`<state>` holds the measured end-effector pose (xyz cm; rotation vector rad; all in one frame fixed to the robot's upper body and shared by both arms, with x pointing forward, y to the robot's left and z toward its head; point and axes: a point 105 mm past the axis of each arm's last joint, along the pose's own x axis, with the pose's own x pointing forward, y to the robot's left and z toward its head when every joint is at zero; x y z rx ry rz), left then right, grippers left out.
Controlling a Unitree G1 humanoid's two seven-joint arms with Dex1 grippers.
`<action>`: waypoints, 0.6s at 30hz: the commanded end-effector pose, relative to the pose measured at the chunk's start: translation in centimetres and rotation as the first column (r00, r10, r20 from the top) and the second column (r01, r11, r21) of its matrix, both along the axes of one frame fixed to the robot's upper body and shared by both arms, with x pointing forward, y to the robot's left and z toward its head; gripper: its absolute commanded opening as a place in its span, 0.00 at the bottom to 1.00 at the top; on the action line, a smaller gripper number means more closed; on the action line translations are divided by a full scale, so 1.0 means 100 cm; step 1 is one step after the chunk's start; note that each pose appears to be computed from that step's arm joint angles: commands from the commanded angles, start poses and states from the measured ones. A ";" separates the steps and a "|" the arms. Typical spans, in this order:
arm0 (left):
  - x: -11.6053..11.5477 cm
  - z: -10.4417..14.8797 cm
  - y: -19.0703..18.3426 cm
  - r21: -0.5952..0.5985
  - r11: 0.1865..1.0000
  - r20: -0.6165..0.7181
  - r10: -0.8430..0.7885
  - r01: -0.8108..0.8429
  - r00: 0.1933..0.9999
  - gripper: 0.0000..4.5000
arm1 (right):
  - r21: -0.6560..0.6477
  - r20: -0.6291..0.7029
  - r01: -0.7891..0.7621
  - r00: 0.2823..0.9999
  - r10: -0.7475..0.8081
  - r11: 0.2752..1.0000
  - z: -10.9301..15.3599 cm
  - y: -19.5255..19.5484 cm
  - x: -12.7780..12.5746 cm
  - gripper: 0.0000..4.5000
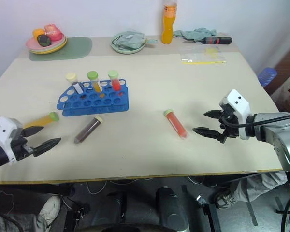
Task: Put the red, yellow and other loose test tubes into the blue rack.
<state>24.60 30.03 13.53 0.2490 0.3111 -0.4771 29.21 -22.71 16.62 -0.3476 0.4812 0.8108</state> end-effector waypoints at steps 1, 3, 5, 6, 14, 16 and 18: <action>-0.002 0.011 0.000 0.007 1.000 0.046 0.005 -0.005 0.999 1.00 | -0.005 0.051 0.011 0.999 -0.010 1.000 0.009 0.001 0.006 0.97; -0.002 0.012 0.002 0.005 1.000 0.053 0.015 -0.016 0.998 1.00 | -0.004 0.050 0.011 0.999 -0.011 1.000 0.008 0.003 0.008 0.97; -0.004 0.013 0.003 0.002 1.000 0.058 0.021 -0.022 0.998 1.00 | -0.003 0.052 0.010 0.999 -0.010 1.000 0.008 0.007 0.010 0.97; -0.004 0.013 0.001 0.002 1.000 0.059 0.021 -0.021 0.998 1.00 | -0.003 0.055 0.017 0.998 -0.017 1.000 0.008 0.008 0.013 0.97; 0.005 0.009 -0.035 -0.045 0.994 0.062 -0.092 0.095 0.994 1.00 | 0.034 0.032 0.070 0.997 -0.071 0.997 0.021 0.032 0.014 0.97; 0.008 0.005 -0.047 -0.069 0.988 0.055 -0.134 0.138 0.989 1.00 | 0.022 -0.009 0.094 0.996 -0.094 0.995 0.020 0.040 0.012 0.97; 0.010 0.003 -0.067 -0.083 0.973 0.042 -0.214 0.216 0.976 1.00 | -0.020 -0.064 0.134 0.989 -0.135 0.991 0.021 0.045 0.010 0.97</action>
